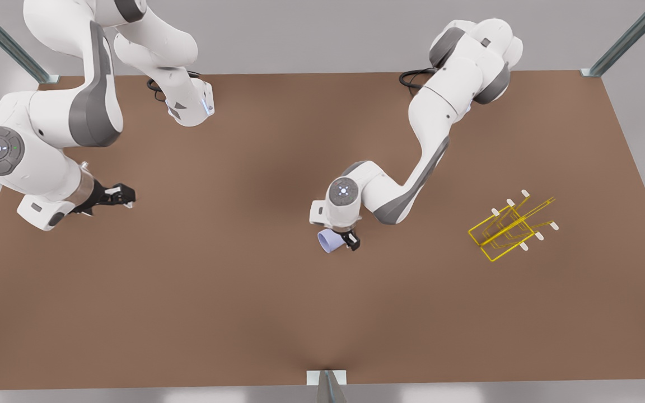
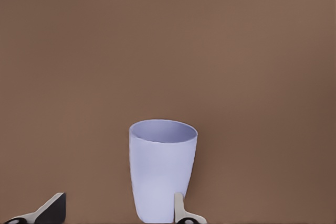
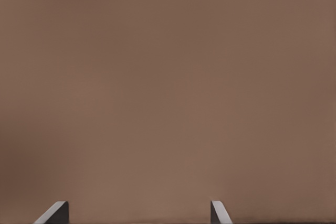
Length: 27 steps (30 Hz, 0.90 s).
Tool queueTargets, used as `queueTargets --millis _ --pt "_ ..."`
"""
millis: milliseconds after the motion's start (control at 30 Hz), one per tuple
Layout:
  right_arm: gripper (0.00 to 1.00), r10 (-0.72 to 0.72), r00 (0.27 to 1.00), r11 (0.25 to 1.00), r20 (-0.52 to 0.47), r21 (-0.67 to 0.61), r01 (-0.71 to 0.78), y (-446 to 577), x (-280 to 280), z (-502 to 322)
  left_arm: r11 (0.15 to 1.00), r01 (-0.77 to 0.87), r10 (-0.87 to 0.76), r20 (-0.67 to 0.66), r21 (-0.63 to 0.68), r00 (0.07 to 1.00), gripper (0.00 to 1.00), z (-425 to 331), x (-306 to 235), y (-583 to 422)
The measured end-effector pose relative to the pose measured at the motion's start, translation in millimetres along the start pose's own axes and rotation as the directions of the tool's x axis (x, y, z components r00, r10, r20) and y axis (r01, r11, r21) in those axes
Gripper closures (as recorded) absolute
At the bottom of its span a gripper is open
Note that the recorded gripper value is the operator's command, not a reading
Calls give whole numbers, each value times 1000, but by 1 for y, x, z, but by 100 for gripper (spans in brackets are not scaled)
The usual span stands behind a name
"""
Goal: Place the cup on the cup holder
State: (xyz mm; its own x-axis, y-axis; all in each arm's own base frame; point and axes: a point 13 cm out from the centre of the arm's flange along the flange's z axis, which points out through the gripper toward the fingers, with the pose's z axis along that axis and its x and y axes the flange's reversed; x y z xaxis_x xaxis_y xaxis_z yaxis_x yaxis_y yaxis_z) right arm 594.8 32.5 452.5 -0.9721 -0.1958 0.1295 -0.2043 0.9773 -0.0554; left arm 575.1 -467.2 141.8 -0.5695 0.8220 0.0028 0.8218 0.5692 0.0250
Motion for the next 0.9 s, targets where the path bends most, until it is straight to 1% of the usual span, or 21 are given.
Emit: queueTargets --millis 133,267,367,667,900 --pt "0 76 997 997 0 7 -76 -12 2 0 998 -58 58 49 3 997 0 10 -9 -2" --pt "0 123 992 992 1 11 -123 -13 2 0 994 -111 111 29 15 993 0 31 7 -7" --pt "0 141 990 990 1 12 -141 -7 0 0 991 -133 133 23 19 991 0 33 16 -8" --pt "0 204 979 979 2 13 -204 -8 0 1 992 -116 112 82 56 990 0 34 4 -23" --pt "0 236 972 972 3 14 -236 -8 0 1 993 -107 99 128 58 987 0 42 -6 -26"
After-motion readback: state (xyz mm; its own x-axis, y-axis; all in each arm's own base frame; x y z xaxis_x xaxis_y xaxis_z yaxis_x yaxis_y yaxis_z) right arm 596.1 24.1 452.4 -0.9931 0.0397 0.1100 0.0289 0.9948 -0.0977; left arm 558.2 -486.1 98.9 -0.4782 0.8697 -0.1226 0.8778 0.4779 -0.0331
